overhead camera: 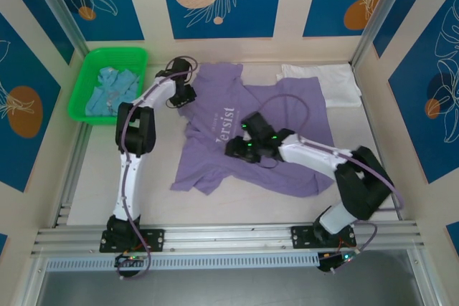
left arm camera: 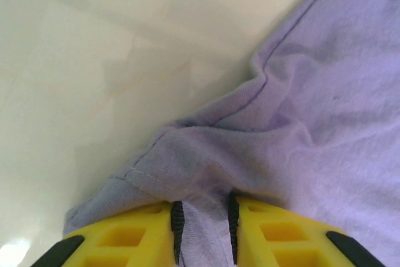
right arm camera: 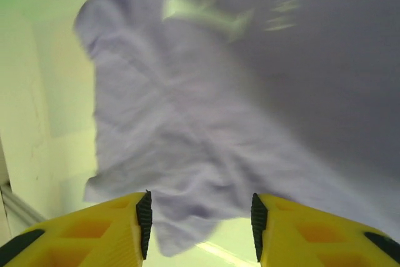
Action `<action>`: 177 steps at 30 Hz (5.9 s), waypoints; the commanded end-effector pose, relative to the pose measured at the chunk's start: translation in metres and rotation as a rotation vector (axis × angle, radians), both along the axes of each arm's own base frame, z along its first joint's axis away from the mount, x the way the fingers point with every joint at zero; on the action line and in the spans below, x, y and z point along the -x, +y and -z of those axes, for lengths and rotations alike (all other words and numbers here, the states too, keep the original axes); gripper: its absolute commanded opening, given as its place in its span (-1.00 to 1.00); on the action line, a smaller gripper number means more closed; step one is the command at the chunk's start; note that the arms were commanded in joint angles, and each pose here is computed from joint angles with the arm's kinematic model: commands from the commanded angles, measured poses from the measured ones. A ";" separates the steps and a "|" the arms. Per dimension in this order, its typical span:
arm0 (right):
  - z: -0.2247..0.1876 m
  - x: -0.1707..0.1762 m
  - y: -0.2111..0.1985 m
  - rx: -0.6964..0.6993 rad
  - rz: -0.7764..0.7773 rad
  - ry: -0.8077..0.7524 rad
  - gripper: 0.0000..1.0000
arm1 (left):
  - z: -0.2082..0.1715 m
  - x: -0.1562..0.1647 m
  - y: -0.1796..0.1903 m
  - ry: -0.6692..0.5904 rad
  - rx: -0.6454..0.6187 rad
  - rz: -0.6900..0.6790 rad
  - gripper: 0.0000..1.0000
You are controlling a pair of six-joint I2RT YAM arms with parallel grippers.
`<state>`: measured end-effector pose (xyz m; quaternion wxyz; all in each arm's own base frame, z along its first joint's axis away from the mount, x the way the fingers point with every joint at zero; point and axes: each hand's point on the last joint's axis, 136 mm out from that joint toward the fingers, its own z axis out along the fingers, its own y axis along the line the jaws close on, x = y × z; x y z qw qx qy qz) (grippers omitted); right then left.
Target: Fold and stack the t-shirts
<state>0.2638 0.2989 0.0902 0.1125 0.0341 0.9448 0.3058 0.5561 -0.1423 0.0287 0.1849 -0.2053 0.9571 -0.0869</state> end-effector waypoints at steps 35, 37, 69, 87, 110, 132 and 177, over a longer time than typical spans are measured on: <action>0.022 0.098 0.232 -0.151 -0.483 0.279 0.05 | 0.016 -0.049 0.093 0.014 -0.050 -0.079 -0.28; -0.002 0.095 0.234 -0.163 -0.508 0.225 0.09 | 0.009 -0.049 0.098 0.007 -0.054 -0.091 -0.27; 0.020 0.037 -0.249 0.411 0.530 0.154 0.01 | -0.069 0.358 0.045 0.026 0.010 0.104 0.22; 0.048 0.018 -0.229 0.419 0.430 0.209 -0.05 | 0.009 0.444 0.064 0.233 0.033 0.007 0.03; 0.060 0.022 -0.231 0.504 0.415 0.226 -0.27 | 0.015 0.439 0.081 0.187 -0.060 0.005 -0.06; 0.037 0.040 -0.248 0.466 0.499 0.164 -1.00 | 0.011 0.434 0.084 0.152 -0.069 0.000 -1.00; -0.028 0.027 -0.339 0.289 1.168 -0.091 -1.00 | -0.179 0.194 -0.003 -0.106 0.110 0.131 -1.00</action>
